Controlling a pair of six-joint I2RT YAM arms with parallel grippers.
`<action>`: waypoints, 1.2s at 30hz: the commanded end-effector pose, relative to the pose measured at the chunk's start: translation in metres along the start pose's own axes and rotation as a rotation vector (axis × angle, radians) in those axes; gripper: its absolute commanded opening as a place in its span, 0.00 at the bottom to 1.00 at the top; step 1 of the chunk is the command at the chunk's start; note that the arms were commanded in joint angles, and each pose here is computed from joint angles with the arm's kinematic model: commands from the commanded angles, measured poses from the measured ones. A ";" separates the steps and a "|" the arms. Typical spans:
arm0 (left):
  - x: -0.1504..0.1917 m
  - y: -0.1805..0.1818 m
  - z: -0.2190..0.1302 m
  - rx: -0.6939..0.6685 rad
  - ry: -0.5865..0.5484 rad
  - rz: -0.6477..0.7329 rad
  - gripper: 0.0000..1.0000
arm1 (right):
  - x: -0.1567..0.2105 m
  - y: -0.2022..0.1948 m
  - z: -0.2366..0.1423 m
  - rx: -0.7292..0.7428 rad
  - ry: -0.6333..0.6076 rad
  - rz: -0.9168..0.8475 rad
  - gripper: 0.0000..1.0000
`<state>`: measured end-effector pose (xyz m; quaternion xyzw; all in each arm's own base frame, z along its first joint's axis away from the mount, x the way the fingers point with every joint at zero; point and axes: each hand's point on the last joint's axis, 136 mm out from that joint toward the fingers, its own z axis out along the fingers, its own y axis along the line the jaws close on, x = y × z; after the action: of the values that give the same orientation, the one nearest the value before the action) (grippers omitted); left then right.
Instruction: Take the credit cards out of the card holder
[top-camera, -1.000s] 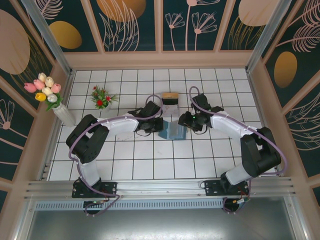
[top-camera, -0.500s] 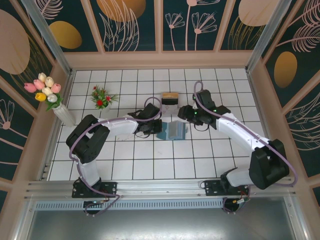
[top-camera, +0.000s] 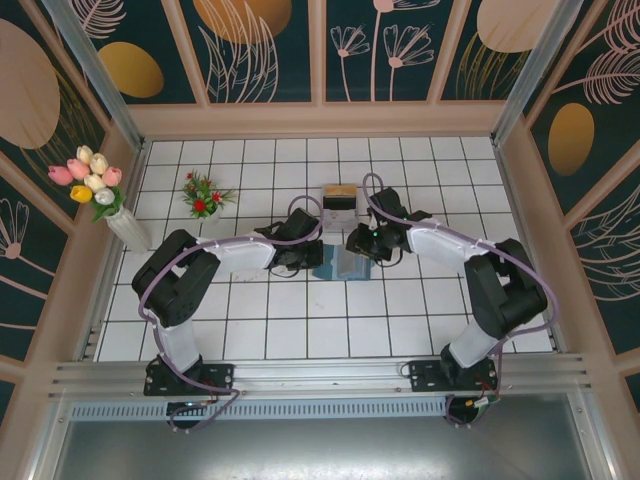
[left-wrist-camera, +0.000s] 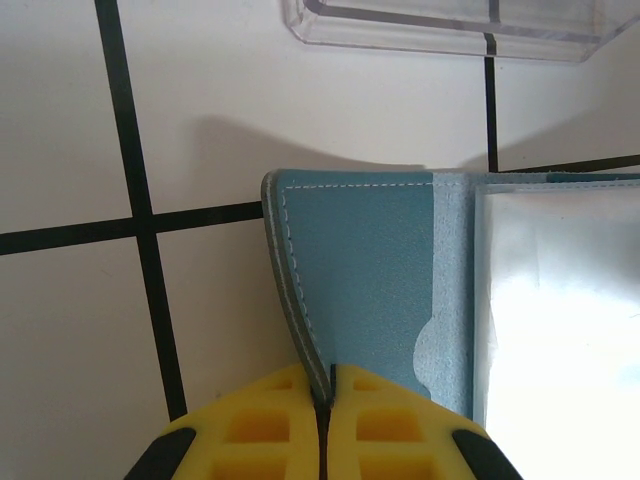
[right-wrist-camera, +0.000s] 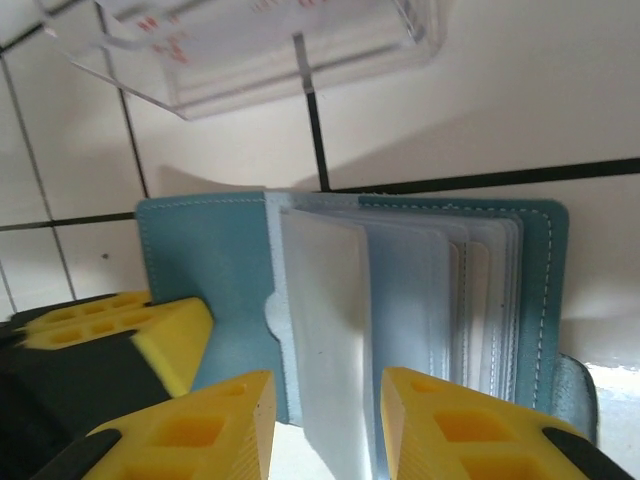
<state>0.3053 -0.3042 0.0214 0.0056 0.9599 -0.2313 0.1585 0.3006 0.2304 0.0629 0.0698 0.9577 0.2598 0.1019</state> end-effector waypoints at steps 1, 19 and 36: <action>0.007 0.004 -0.003 -0.006 0.021 -0.014 0.00 | -0.001 0.006 0.004 -0.015 0.020 0.002 0.35; 0.011 -0.008 -0.010 0.131 0.038 -0.033 0.00 | 0.018 0.057 0.013 -0.375 0.140 0.031 0.36; 0.008 0.005 -0.010 0.118 0.030 -0.064 0.00 | 0.004 0.027 0.013 -0.192 0.060 0.079 0.32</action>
<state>0.2951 -0.3045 0.0256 -0.0003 0.9449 -0.2978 0.1357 0.2945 0.2752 0.0559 0.0849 0.9151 0.3924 0.0382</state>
